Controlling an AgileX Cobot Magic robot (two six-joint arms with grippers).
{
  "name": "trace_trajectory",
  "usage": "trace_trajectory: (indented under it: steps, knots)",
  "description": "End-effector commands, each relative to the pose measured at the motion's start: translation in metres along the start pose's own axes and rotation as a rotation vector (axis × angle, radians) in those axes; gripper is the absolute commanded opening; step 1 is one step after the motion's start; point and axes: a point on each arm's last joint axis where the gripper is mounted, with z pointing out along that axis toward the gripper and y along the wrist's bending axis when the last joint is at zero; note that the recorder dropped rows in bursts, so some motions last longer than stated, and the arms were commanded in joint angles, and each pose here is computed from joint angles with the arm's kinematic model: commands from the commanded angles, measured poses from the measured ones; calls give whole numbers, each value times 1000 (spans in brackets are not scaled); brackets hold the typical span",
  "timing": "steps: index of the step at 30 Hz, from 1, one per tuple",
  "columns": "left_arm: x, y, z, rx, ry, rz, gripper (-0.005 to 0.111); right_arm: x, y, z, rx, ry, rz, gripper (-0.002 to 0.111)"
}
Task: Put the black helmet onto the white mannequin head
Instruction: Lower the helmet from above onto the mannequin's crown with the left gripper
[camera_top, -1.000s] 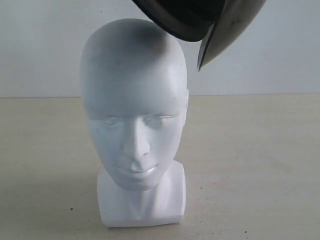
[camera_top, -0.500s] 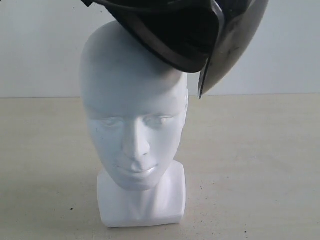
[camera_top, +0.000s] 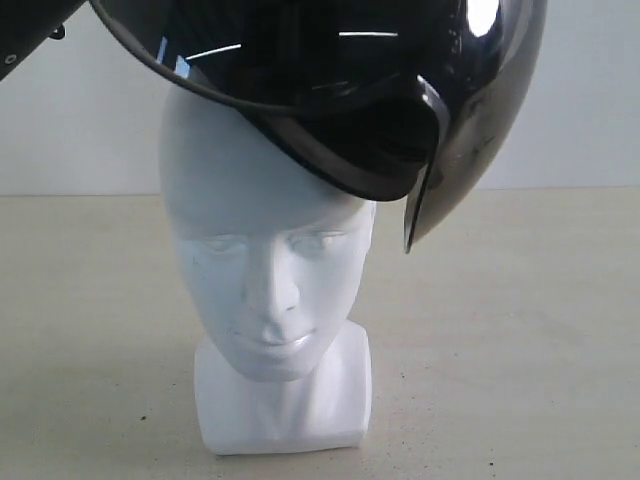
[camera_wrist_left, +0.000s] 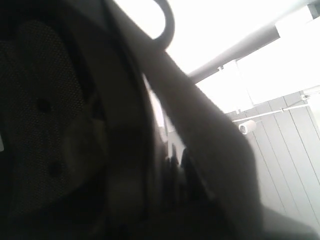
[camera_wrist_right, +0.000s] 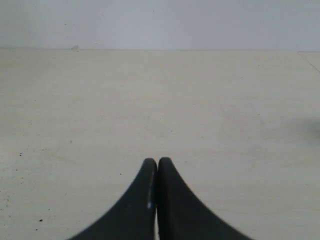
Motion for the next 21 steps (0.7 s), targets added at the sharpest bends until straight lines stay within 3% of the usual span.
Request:
trace_trajectory:
  steps: [1, 9, 21]
  knots:
    - [0, -8, -3, 53, -23, 6, 4, -1, 0, 0, 7, -17, -7, 0]
    - [-17, -10, -12, 33, -71, 76, 4, -1, 0, 0, 7, -17, -7, 0]
    - [-24, 1, -28, -23, -114, 77, 4, -1, 0, 0, 7, -17, -7, 0]
